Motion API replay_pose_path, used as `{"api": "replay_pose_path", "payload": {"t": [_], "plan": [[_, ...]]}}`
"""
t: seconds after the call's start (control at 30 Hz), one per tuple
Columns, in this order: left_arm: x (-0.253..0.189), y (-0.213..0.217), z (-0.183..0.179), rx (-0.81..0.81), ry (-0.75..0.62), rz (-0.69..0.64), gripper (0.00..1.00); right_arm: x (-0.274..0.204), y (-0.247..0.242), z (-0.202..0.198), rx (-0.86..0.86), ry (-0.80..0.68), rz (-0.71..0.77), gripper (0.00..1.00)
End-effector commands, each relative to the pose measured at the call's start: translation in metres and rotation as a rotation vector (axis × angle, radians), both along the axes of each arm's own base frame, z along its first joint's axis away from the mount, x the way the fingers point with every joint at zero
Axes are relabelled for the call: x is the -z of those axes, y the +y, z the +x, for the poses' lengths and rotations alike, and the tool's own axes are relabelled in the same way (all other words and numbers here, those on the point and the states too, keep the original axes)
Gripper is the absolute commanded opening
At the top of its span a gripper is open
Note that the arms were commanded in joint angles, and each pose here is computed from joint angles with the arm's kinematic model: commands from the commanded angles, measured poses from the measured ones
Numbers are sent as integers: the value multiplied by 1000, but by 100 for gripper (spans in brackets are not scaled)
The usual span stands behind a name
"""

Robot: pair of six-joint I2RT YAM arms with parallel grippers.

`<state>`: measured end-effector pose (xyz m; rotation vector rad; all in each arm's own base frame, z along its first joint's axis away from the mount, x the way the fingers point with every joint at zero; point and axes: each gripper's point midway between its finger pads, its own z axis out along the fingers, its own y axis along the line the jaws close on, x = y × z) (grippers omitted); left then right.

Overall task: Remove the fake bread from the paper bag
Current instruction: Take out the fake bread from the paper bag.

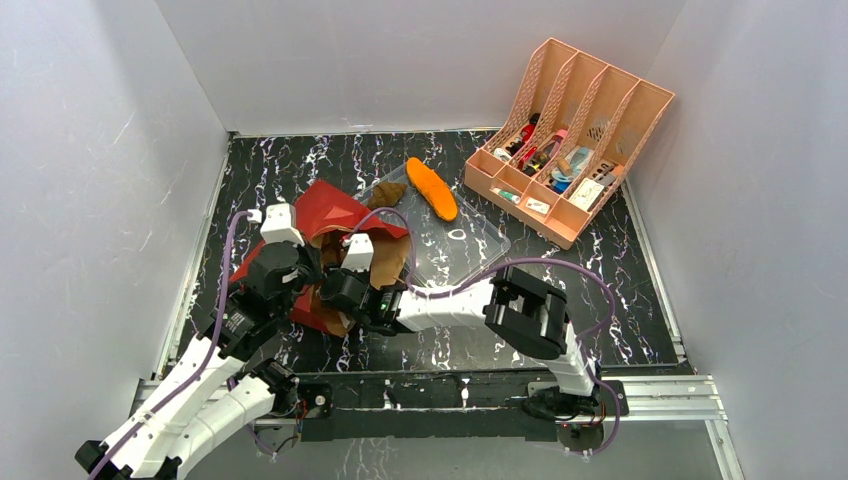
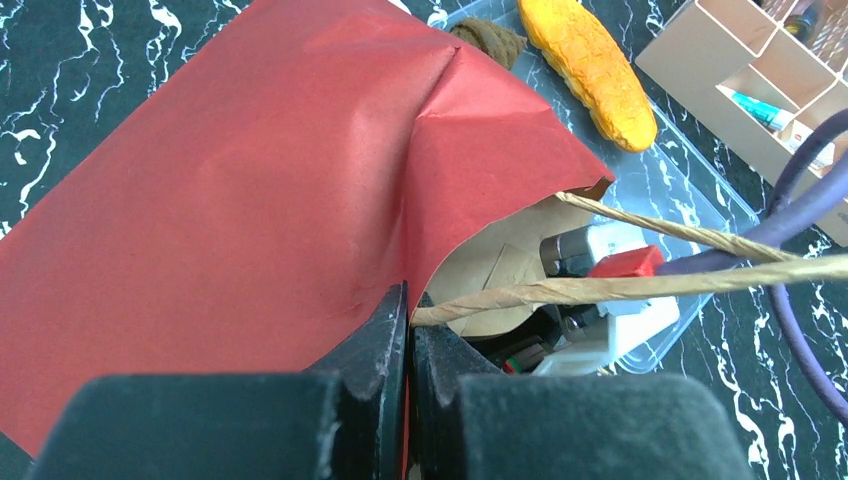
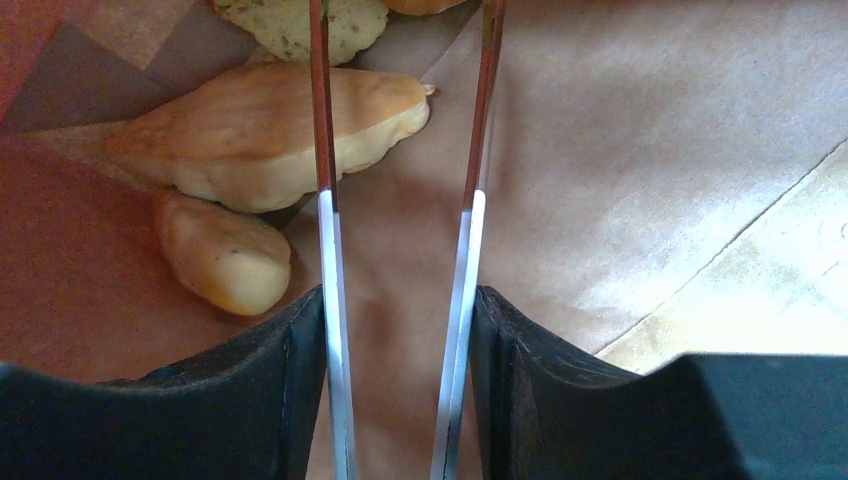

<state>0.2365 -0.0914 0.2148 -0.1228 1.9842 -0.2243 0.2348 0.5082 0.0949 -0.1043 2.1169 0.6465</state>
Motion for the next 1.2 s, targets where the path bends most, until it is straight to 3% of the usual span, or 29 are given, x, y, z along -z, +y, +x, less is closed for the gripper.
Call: {"api": "replay_pose_path", "payload": {"t": [0.0,0.23,0.4,0.47,0.6,1.17], "plan": [[-14,-8,1,28,-31,-36,0,-24,6,21,39,-43,39,47],[-14,-10,2,32,-32,-35,0,-7,-6,36,67,-4,-1,42],[-12,-10,3,25,-31,-31,0,-3,-13,38,70,6,-14,24],[-11,-10,3,23,-31,-30,0,-5,-16,37,71,4,-15,12],[-10,-8,4,11,-31,-19,0,-11,-26,35,81,-2,-16,1],[-16,0,7,-24,-46,17,0,-51,-61,10,59,-12,65,0]]}}
